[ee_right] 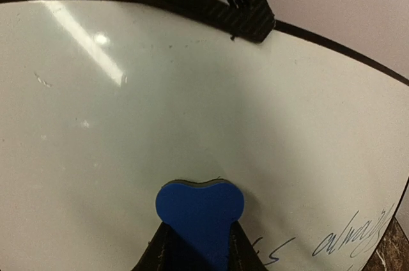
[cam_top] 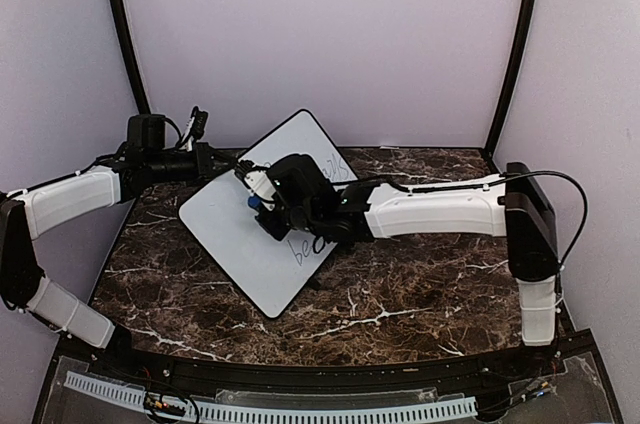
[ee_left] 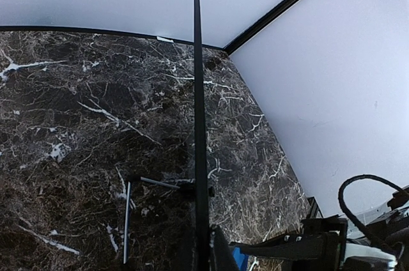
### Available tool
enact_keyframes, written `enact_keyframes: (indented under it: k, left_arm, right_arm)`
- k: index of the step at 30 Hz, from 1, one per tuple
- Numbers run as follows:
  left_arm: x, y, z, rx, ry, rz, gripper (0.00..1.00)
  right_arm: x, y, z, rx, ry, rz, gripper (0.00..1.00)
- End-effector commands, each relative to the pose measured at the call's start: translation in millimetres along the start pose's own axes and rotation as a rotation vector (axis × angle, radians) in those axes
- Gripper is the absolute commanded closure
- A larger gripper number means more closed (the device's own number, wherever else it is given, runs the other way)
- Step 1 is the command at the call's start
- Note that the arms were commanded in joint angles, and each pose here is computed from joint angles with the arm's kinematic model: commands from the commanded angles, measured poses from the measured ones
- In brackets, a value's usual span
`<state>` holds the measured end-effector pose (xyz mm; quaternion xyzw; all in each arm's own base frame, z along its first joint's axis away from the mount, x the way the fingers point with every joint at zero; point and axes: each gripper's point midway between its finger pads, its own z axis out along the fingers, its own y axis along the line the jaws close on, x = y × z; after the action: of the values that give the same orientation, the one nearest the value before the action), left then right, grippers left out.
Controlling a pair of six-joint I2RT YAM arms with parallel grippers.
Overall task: Erase the whiteboard
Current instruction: Erase the whiteboard at the center of the board.
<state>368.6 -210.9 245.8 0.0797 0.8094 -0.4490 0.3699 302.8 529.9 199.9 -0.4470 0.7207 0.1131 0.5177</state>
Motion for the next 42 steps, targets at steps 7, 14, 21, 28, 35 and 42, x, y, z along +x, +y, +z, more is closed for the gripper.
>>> enact_keyframes:
  k: [7, 14, 21, 28, 35, 42]
  left_arm:
    - [-12.6, -31.6, -6.7, 0.095, -0.039, 0.073, 1.00]
    - [-12.2, -31.3, -6.9, 0.093, -0.039, 0.074, 1.00]
    - [-12.3, -32.1, -7.2, 0.095, -0.039, 0.076, 1.00]
    - [-13.3, -33.0, -8.4, 0.093, -0.043, 0.082, 1.00]
    - [-13.3, -32.4, -7.8, 0.094, -0.042, 0.077, 1.00]
    - [-12.7, -32.4, -7.5, 0.096, -0.041, 0.075, 1.00]
  right_arm:
    - [106.5, 15.0, -27.1, -0.085, 0.199, 0.040, 0.80]
    - [75.3, 9.4, -13.3, -0.052, 0.143, 0.020, 0.80]
    - [9.0, -4.6, 16.1, 0.018, 0.042, -0.014, 0.79]
    - [22.4, -3.5, 24.1, -0.007, 0.075, 0.003, 0.80]
    - [98.3, 8.9, -5.6, -0.066, 0.197, 0.041, 0.80]
    - [122.0, 14.7, -22.4, -0.100, 0.232, 0.073, 0.80]
